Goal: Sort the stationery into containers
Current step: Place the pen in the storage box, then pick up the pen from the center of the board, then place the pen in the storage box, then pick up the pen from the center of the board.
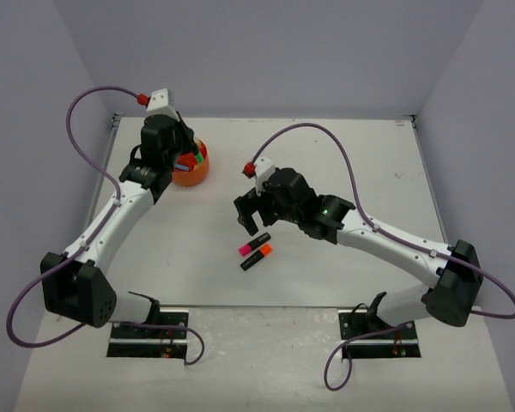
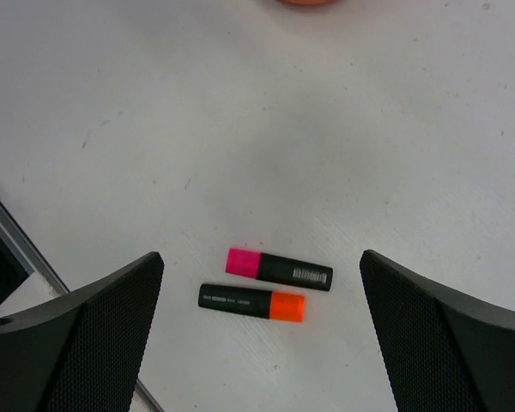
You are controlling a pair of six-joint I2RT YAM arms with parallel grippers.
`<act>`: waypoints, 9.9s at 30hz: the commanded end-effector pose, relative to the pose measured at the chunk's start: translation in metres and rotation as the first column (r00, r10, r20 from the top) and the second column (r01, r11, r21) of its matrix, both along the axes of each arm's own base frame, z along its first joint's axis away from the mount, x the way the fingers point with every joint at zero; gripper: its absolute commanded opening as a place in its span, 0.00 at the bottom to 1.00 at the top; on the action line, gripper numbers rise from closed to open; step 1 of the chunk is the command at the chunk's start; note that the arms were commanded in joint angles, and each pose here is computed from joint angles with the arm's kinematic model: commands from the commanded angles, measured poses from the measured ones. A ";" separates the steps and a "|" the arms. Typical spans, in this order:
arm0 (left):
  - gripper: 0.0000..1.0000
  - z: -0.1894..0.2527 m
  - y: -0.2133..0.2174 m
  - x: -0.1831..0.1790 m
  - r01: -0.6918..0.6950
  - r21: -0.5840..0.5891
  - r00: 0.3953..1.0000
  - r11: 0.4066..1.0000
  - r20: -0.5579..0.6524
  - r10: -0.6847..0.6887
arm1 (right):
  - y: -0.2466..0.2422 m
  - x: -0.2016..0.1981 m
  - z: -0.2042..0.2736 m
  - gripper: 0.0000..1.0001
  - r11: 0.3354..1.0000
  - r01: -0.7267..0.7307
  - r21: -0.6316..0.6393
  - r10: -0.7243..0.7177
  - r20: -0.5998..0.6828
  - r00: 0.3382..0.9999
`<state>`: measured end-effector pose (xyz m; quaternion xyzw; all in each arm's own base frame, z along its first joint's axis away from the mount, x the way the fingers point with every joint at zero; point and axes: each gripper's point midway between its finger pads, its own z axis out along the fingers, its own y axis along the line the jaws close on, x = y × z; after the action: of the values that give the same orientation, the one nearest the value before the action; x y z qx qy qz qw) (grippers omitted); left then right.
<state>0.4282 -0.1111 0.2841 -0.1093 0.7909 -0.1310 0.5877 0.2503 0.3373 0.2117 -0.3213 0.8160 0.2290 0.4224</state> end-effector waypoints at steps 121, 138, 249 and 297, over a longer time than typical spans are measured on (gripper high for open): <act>1.00 -0.035 -0.081 -0.157 0.586 -0.412 0.779 0.698 0.049 -0.625 | -0.009 -0.055 -0.059 0.00 0.988 0.156 0.021 -0.156 0.017 0.988; 0.54 -0.005 -0.156 -0.188 0.728 -0.479 0.614 0.491 0.134 -0.778 | -0.002 -0.040 0.036 0.00 0.981 0.064 0.183 -0.109 0.247 0.963; 0.68 -0.231 0.074 -0.053 -0.200 0.180 0.810 0.963 -0.522 0.266 | -0.055 -0.039 0.005 0.99 0.958 0.150 0.246 -0.183 0.117 0.976; 0.00 -0.145 -0.047 -0.140 0.176 -0.229 0.961 0.957 -0.172 -0.218 | -0.002 -0.029 0.031 0.96 0.936 0.156 0.315 -0.077 -0.250 0.965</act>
<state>0.2910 -0.1229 0.1014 -0.1607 0.8703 -0.1929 0.4237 0.2187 0.3082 0.2102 -0.2034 0.8175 0.2985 0.4486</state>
